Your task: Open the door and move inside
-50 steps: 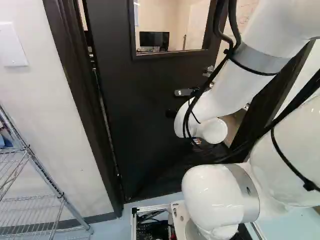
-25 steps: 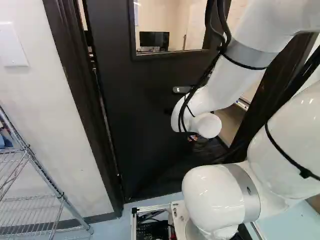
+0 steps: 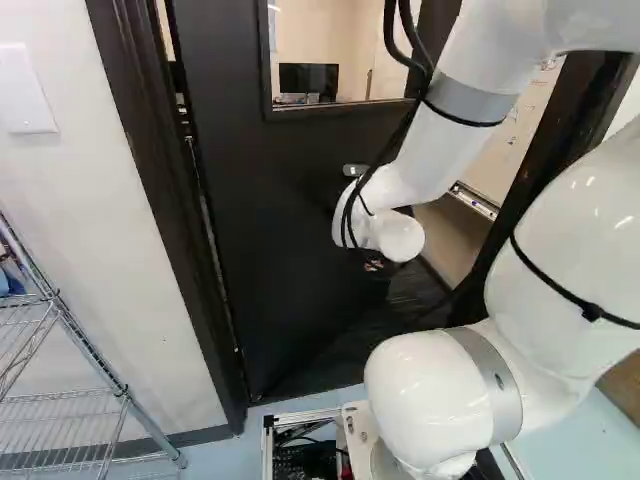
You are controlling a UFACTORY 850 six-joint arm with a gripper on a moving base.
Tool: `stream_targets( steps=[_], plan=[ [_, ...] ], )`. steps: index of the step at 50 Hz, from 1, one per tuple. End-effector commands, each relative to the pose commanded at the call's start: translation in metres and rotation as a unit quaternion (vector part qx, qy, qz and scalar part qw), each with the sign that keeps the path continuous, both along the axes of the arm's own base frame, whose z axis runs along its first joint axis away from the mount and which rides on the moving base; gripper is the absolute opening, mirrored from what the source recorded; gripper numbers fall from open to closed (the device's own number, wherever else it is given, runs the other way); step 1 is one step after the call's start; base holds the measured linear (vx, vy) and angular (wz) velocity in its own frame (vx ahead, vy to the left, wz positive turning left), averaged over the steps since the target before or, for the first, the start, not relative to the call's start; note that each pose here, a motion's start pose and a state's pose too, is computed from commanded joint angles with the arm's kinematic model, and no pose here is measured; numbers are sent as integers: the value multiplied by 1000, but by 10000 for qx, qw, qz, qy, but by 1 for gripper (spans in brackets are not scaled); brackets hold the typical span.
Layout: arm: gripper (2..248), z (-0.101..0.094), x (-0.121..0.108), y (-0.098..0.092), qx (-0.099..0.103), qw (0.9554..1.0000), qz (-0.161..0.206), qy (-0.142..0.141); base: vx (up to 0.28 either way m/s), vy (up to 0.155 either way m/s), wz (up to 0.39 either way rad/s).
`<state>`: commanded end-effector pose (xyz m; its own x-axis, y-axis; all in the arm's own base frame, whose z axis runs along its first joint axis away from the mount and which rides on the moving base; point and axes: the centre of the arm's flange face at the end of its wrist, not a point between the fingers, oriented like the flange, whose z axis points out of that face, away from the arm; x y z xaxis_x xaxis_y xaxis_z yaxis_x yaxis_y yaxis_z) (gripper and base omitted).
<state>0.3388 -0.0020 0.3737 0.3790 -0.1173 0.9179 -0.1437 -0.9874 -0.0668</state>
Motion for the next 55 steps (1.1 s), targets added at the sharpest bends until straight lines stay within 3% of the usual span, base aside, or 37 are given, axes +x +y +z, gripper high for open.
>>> stream_targets(
  steps=[16,32,55],
  plan=[
    [247,0,18,10,177,9996,-240,16,0,0,0],
    [247,1,35,27,203,9998,-89,4,-7,-1,-1],
    [247,8,66,48,151,9989,94,-424,0,0,0]
  ],
)
